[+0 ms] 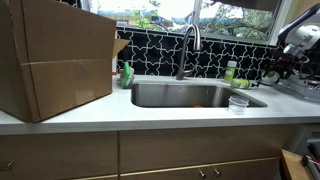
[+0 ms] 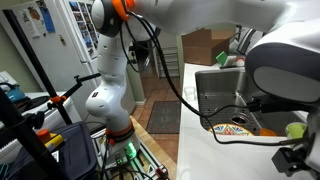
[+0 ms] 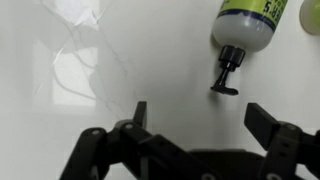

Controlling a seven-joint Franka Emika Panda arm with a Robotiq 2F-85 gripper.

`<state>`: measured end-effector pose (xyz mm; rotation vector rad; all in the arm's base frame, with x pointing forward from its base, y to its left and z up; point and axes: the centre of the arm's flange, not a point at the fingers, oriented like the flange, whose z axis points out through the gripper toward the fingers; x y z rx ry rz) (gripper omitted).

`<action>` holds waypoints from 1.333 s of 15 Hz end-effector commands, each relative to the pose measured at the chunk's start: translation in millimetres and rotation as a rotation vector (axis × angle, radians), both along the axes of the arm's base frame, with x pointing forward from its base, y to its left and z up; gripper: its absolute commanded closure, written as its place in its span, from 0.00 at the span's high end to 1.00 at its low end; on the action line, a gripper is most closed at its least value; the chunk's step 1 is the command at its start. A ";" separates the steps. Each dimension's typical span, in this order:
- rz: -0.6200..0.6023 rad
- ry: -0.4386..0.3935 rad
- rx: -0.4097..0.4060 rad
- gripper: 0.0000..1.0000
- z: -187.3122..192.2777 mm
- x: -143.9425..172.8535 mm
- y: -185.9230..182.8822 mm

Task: Put the bottle upright

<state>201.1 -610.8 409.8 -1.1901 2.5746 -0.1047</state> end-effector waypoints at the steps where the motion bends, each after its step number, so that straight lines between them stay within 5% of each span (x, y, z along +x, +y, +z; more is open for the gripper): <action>1: -0.066 0.027 0.012 1.00 -10.3 8.2 -28.6; 5: -0.089 0.028 0.037 0.96 -25.1 17.8 -42.7; 12: -0.081 -0.025 0.076 0.62 -40.9 38.5 -51.4; 13: -0.079 -0.030 0.079 0.68 -41.2 40.9 -51.6; 20: -0.092 -0.015 0.120 0.52 -49.8 50.9 -53.7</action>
